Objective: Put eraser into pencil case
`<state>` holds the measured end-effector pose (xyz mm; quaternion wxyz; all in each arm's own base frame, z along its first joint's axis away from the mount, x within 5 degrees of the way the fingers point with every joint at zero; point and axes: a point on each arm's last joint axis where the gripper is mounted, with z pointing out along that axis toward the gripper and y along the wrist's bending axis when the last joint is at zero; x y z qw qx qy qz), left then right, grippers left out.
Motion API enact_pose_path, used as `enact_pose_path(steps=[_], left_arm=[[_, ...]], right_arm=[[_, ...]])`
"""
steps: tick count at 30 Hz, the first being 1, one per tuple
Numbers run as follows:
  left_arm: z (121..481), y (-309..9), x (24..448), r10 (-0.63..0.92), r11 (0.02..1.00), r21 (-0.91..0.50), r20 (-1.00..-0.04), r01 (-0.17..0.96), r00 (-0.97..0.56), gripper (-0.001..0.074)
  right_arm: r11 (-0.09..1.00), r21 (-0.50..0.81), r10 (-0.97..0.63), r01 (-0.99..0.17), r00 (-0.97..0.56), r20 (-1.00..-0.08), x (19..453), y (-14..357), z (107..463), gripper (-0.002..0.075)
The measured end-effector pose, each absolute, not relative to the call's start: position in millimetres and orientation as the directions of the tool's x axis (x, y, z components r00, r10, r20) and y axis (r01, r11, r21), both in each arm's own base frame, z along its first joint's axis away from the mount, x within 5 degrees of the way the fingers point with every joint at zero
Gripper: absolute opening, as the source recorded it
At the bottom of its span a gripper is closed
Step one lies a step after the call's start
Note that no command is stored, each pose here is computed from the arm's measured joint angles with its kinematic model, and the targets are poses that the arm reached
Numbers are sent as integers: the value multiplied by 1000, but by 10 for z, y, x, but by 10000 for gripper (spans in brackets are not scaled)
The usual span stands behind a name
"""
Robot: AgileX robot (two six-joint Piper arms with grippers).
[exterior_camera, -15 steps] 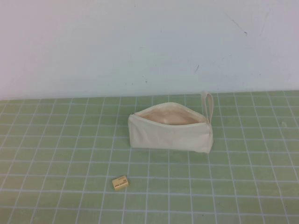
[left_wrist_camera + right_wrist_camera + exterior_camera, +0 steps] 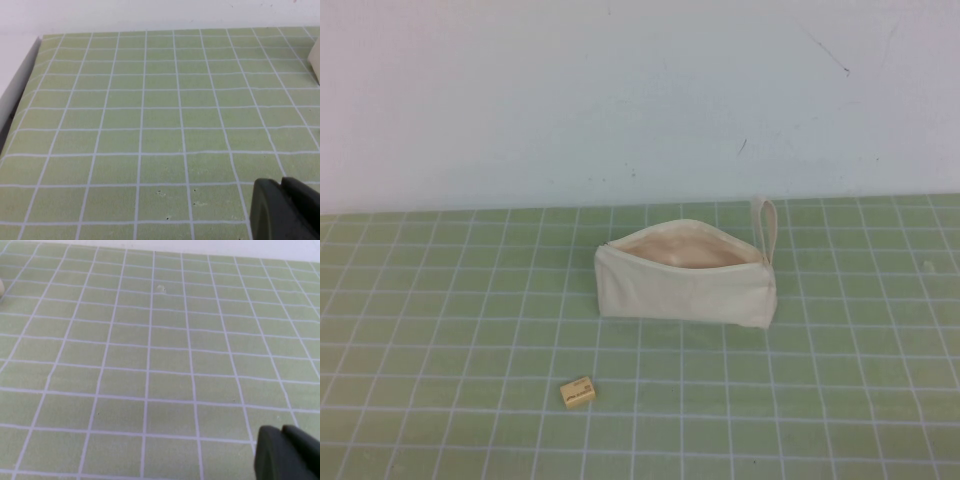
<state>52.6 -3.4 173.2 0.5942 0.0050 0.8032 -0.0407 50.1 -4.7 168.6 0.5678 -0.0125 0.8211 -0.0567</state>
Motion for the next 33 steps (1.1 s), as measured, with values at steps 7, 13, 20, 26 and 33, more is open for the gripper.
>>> enact_pose_path(steps=[7,13,20,26,33], left_arm=[[1732,-34,526,-40,997,-59,-955,56,-294,-1],[1732,-34,526,-40,997,-59,-955,56,-294,-1],[1732,-34,526,-40,997,-59,-955,56,-294,-1],[1732,-34,526,-40,997,-59,-955,56,-294,-1],[1734,-14,528,31,998,15,-957,57,-288,-1]], right_arm=[[993,-108,-86,44,-355,-931,501,-47,1686,0],[993,-108,-86,44,-355,-931,501,-47,1686,0],[993,-108,-86,44,-355,-931,501,-47,1686,0],[993,-108,-86,44,-355,-931,501,-47,1686,0],[993,-108,-86,44,-355,-931,501,-47,1686,0]])
